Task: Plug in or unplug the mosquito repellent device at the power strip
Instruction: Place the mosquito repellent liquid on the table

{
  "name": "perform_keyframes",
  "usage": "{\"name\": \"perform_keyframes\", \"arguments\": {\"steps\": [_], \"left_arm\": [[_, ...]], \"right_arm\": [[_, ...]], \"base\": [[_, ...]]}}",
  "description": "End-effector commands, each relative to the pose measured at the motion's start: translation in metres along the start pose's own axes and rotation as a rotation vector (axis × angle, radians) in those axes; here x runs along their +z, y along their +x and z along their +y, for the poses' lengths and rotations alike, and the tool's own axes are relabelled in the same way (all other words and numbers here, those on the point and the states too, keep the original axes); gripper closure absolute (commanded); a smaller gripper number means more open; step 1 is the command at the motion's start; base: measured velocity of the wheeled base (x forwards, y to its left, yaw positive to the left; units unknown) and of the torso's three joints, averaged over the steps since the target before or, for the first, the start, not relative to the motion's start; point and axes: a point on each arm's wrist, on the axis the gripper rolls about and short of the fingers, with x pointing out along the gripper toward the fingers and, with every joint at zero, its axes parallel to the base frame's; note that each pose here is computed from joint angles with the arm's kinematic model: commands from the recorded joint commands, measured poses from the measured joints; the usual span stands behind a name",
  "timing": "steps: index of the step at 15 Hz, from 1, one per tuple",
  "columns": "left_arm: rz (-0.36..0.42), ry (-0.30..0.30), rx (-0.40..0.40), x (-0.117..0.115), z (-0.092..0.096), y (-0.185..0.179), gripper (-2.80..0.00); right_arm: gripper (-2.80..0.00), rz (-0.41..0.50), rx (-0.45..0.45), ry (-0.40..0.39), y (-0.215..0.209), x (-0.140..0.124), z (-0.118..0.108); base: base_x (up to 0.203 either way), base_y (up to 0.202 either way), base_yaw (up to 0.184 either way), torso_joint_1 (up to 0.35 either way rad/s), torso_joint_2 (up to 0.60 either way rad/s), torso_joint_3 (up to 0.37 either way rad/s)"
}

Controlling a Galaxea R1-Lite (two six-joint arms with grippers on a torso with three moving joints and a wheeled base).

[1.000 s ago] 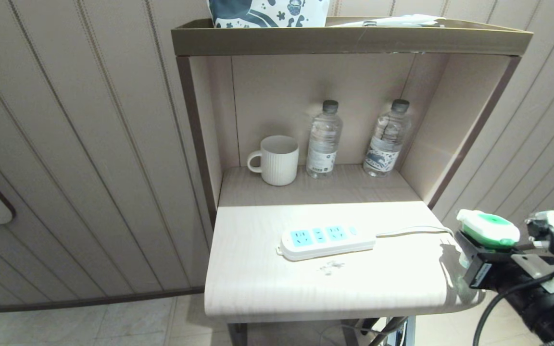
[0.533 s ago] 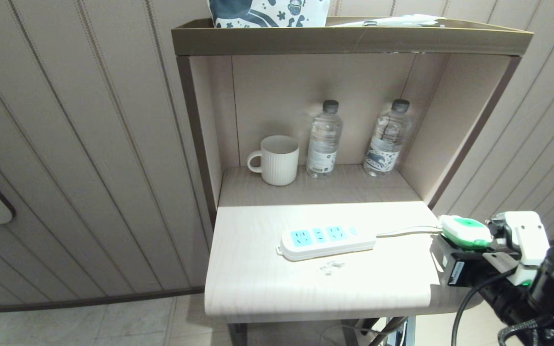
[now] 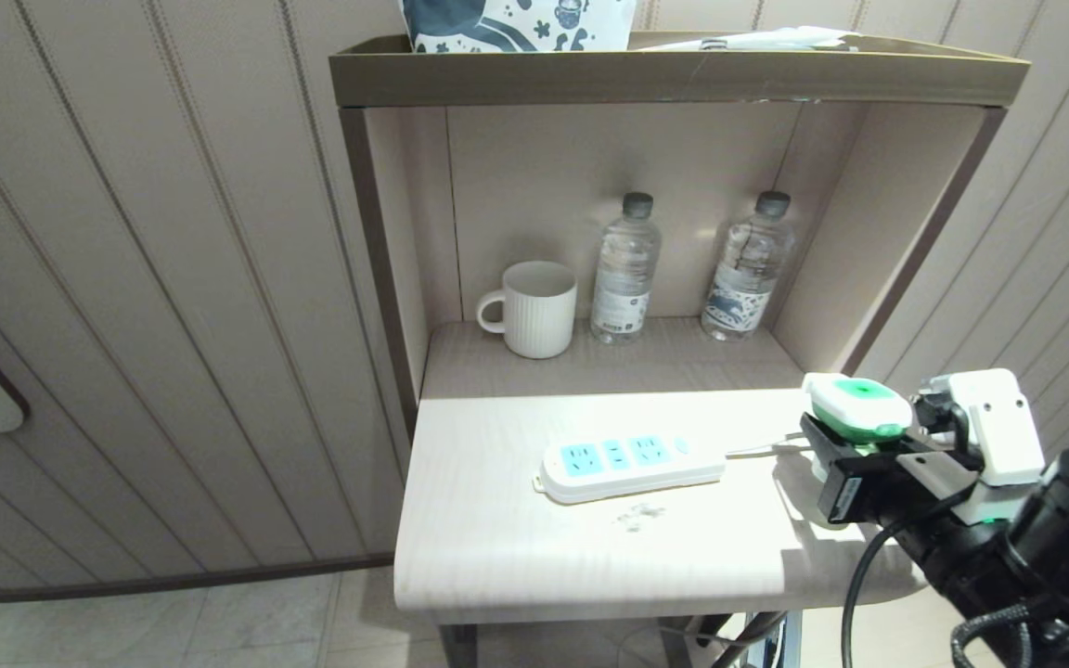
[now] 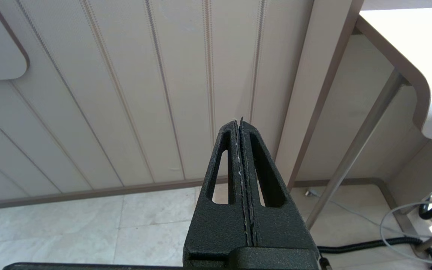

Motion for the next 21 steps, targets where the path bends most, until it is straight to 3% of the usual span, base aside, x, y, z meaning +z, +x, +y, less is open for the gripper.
{"name": "perform_keyframes", "arguments": {"steps": [1,5,9,16,21], "left_arm": [[0.001,0.000,0.000,0.000,0.000,0.000,0.00],[0.001,0.000,0.000,0.000,0.000,0.000,0.00],[0.001,0.000,0.000,0.000,0.000,0.000,0.00],[0.001,0.000,0.000,0.000,0.000,0.000,0.00],[0.001,0.000,0.000,0.000,0.000,0.000,0.00]], "right_arm": [[0.00,-0.001,0.088,0.008,-0.010,0.023,0.015],[0.00,-0.042,0.116,0.029,-0.005,0.056,0.025],[0.00,-0.084,0.109,0.054,-0.002,0.058,0.041],[0.00,-0.128,0.102,0.075,0.021,0.022,0.113],[0.00,-0.131,0.100,0.053,0.034,0.010,0.132]], "base": [[0.000,0.000,0.000,0.000,0.00,0.000],[0.000,0.000,0.000,0.000,0.00,0.000],[0.000,0.000,0.000,0.000,0.00,0.000],[0.000,0.000,0.000,0.000,0.00,0.000],[0.000,0.000,0.000,0.000,0.00,0.000]]}}
